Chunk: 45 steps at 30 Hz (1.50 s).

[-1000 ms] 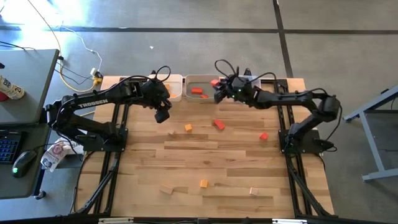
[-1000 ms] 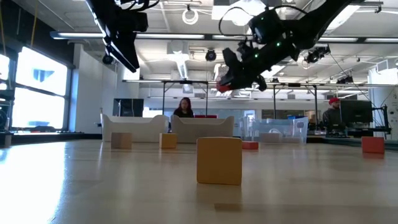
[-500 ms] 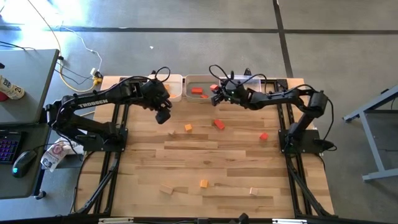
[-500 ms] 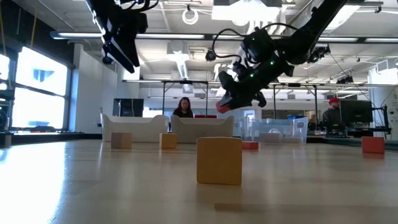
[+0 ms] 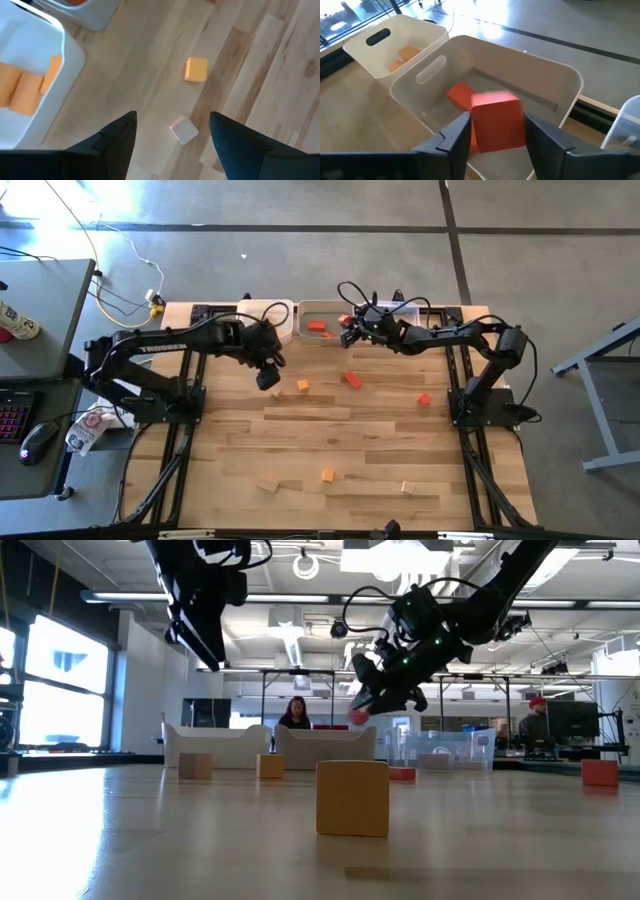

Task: Sort & place blocks by color
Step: Put the orange block into the gray bin, then put the brown block into the transparent bin

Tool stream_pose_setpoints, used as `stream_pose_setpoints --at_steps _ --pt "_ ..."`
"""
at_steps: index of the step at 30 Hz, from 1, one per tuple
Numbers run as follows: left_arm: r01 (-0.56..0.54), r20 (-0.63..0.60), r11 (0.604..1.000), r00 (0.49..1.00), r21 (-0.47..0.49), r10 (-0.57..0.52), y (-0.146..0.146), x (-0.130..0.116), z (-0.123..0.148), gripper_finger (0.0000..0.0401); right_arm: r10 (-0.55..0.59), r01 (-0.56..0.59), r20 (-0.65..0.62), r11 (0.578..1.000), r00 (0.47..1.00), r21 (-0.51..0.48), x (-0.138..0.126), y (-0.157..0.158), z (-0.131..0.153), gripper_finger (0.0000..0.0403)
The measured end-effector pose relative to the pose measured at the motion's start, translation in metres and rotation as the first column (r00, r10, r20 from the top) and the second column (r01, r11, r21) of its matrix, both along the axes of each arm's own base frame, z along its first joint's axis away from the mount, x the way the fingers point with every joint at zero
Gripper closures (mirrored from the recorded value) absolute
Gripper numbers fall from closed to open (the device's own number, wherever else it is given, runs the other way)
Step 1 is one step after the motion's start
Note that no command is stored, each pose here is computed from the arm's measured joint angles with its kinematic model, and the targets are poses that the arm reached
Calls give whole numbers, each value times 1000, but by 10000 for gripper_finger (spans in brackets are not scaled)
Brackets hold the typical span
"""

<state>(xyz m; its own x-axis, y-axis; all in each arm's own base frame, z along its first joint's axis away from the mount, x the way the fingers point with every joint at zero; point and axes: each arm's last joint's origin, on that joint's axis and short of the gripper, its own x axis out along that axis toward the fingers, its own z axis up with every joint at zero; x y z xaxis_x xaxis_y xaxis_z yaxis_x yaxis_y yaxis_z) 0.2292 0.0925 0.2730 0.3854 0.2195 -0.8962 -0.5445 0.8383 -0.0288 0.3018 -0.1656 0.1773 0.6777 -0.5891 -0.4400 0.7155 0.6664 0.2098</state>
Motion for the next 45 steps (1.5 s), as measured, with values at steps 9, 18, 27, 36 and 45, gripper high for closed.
stream_pose_setpoints --at_steps 9,18,27,36,45 --pt "-80 -120 994 990 -77 71 0 4 -18 166 3 -3 2 1000 1000 -13 -1 0 3 177" --pt "-148 -164 983 978 -112 129 -4 10 -28 166 17 -12 69 997 997 -72 -8 5 33 176" --pt "-248 -196 964 954 -96 226 -14 22 -40 166 105 -90 97 985 990 -146 -11 20 58 176" --pt "-277 -262 954 935 -119 239 -26 39 -64 166 143 -135 37 978 989 -160 -8 30 55 176" --pt "-303 -326 943 913 -136 247 -28 54 -93 166 144 -145 -14 980 989 -133 -10 31 50 176"
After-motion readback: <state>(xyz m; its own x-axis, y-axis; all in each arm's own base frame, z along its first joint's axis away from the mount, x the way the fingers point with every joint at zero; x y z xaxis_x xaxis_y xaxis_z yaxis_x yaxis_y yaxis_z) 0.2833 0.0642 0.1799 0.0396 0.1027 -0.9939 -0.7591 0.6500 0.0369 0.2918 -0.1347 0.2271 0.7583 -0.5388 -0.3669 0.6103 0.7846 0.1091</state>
